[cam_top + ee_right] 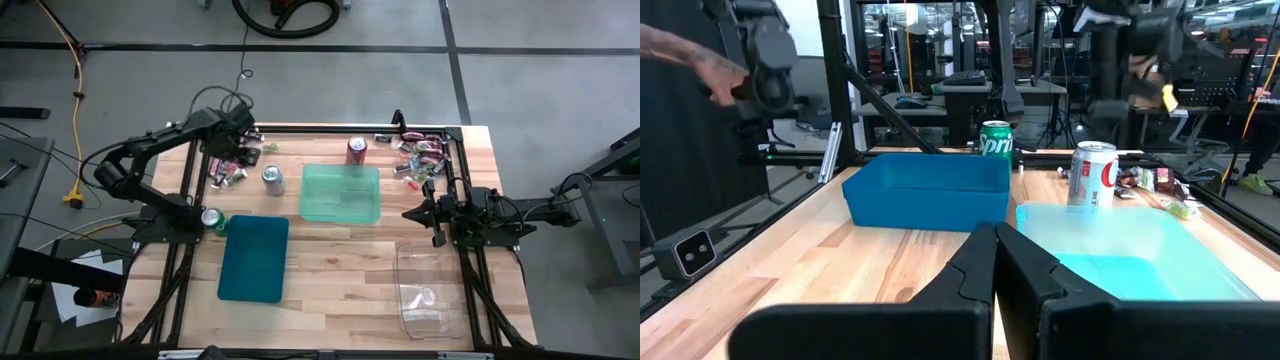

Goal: Organize candy in baskets
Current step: Put the green gummy into the green bin

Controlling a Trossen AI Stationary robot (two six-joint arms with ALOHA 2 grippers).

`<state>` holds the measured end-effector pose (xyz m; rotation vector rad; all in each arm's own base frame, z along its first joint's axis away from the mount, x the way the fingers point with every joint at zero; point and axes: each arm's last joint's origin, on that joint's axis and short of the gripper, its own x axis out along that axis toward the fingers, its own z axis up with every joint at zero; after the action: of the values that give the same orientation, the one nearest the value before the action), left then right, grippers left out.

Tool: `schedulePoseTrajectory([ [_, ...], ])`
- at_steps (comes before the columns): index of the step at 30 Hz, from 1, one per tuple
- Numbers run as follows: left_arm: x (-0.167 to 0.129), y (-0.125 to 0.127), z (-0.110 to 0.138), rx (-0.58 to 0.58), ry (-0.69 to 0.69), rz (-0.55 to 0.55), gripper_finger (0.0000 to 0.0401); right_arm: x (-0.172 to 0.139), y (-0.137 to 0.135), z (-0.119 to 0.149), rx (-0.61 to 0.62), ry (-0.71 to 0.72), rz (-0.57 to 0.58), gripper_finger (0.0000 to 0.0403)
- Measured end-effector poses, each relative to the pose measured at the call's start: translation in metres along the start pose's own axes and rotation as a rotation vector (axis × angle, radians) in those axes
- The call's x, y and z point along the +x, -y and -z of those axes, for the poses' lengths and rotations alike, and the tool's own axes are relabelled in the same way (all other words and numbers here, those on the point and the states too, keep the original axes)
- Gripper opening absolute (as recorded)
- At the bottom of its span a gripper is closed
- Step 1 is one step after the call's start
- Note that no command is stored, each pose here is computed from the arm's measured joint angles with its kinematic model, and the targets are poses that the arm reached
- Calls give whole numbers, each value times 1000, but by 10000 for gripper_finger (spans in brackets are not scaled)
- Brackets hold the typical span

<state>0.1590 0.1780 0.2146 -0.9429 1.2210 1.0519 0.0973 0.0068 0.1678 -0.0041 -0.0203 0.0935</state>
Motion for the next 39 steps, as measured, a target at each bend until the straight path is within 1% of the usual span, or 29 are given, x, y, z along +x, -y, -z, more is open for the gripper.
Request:
schedulePoseTrajectory([
  [2, 14, -1, 5, -2, -7, 34, 218, 0, 0, 0, 0, 0, 0, 0],
  [7, 34, -7, 13, -40, -11, 19, 218, 0, 0, 0, 0, 0, 0, 0],
  [11, 42, -10, 19, -44, -10, -28, 218, 0, 0, 0, 0, 0, 0, 0],
  [14, 46, -11, 21, -36, -13, -20, 217, 0, 0, 0, 0, 0, 0, 0],
  [18, 51, -13, 23, -34, 0, -38, 217, 0, 0, 0, 0, 0, 0, 0],
  [21, 53, -13, 23, -33, 14, -42, 208, 0, 0, 0, 0, 0, 0, 0],
  [23, 53, -13, 23, -22, 14, -42, 189, 0, 0, 0, 0, 0, 0, 0],
  [25, 53, -12, 24, -13, 15, -40, 154, 0, 0, 0, 0, 0, 0, 0],
  [26, 53, -11, 24, -9, 12, -39, 130, 0, 0, 0, 0, 0, 0, 0],
  [29, 53, -11, 25, 18, -3, -31, 39, 0, 0, 0, 0, 0, 0, 0],
  [30, 52, -11, 26, 24, -16, -19, 20, 0, 0, 0, 0, 0, 0, 0],
  [32, 43, -11, 26, 31, -16, 1, 13, 0, 0, 0, 0, 0, 0, 0],
  [35, 11, -10, 19, 47, 77, 21, 4, 0, 0, 0, 0, 0, 0, 0],
  [37, -19, -9, 14, 40, 190, 71, 2, 0, 0, 0, 0, 0, 0, 0],
  [39, -55, -7, 8, 32, 349, 148, 1, 0, 0, 0, 0, 0, 0, 0],
])
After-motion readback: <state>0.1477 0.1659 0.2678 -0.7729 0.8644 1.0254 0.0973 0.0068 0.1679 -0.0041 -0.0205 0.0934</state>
